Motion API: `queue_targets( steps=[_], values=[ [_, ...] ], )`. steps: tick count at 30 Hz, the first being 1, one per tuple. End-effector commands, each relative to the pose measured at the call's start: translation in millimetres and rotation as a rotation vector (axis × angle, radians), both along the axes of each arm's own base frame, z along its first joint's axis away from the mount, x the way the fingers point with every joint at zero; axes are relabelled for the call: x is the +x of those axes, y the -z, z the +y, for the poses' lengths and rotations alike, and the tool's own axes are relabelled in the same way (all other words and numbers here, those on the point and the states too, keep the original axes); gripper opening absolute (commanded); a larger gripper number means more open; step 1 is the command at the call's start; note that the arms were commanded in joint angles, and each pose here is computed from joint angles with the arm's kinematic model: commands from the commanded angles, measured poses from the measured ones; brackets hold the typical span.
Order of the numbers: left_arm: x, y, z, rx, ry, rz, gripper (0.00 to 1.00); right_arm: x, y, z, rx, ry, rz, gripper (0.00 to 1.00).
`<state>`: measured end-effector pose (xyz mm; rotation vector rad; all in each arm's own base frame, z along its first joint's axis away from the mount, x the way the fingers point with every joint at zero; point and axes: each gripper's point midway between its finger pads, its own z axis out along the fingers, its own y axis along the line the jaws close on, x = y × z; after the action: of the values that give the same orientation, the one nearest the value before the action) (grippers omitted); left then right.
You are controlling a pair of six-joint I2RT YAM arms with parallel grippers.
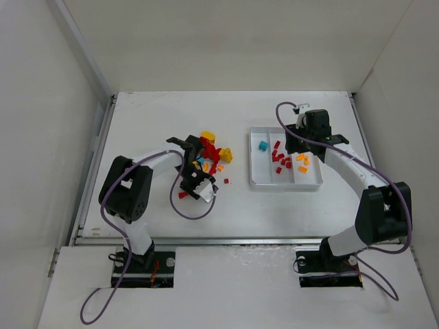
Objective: Sort the legos into containers by color
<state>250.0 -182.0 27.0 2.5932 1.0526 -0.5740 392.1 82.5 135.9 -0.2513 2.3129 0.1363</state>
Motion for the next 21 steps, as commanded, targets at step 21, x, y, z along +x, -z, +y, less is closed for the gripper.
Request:
queue_targets(
  steps=[21],
  values=[
    [-14.2, 0.0, -9.0, -0.016, 0.149, -0.007, 0.08, 3.9, -7.2, 1.8, -0.015, -0.031, -0.049, 0.62]
  ],
)
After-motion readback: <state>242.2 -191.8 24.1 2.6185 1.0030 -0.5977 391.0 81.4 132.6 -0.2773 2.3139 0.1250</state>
